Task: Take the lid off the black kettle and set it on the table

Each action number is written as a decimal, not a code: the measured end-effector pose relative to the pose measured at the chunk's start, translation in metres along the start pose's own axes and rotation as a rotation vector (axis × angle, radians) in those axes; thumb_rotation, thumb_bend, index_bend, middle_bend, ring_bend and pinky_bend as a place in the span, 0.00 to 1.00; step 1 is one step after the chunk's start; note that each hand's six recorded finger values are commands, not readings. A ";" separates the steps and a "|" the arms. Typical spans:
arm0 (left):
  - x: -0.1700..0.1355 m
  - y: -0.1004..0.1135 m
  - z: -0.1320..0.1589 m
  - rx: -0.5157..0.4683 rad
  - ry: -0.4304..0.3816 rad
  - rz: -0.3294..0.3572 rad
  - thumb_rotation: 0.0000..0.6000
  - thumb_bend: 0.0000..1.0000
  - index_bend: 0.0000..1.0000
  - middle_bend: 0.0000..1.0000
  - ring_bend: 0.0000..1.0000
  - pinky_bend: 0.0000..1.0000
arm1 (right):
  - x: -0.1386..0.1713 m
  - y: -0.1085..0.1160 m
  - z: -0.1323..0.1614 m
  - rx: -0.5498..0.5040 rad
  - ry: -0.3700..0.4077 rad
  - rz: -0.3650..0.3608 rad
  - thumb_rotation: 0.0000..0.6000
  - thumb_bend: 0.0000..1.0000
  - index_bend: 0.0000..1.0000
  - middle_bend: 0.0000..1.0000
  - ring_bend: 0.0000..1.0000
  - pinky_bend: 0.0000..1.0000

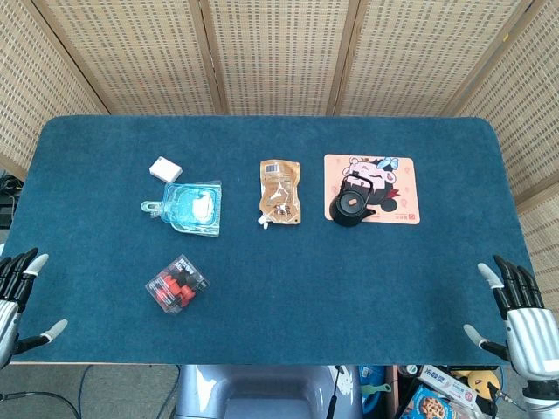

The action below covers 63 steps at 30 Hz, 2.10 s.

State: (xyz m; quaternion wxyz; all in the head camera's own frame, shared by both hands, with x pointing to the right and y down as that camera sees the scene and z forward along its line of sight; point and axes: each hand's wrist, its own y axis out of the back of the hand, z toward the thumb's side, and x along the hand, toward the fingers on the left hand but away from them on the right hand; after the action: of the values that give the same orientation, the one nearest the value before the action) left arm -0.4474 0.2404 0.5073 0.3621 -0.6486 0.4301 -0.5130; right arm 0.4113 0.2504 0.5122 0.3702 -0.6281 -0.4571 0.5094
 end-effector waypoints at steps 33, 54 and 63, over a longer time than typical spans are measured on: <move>0.022 -0.006 -0.009 0.023 0.056 -0.005 1.00 0.17 0.00 0.00 0.00 0.00 | -0.230 -0.036 0.115 0.095 0.266 0.325 1.00 1.00 0.10 0.07 0.00 0.08; 0.032 -0.007 -0.025 0.022 0.132 -0.005 1.00 0.17 0.00 0.00 0.00 0.00 | -0.325 -0.135 0.172 0.424 0.205 0.405 1.00 1.00 0.17 0.15 0.00 0.08; 0.034 -0.008 -0.026 0.023 0.142 -0.011 1.00 0.17 0.00 0.00 0.00 0.00 | -0.334 -0.164 0.156 0.592 0.135 0.444 1.00 1.00 0.22 0.20 0.00 0.08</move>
State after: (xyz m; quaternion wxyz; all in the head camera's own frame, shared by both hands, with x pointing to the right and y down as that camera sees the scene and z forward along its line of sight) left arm -0.4683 0.2113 0.5324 0.3352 -0.6086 0.4451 -0.5649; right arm 0.2054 -0.0164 0.7336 0.4457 -0.6097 -0.1174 0.6448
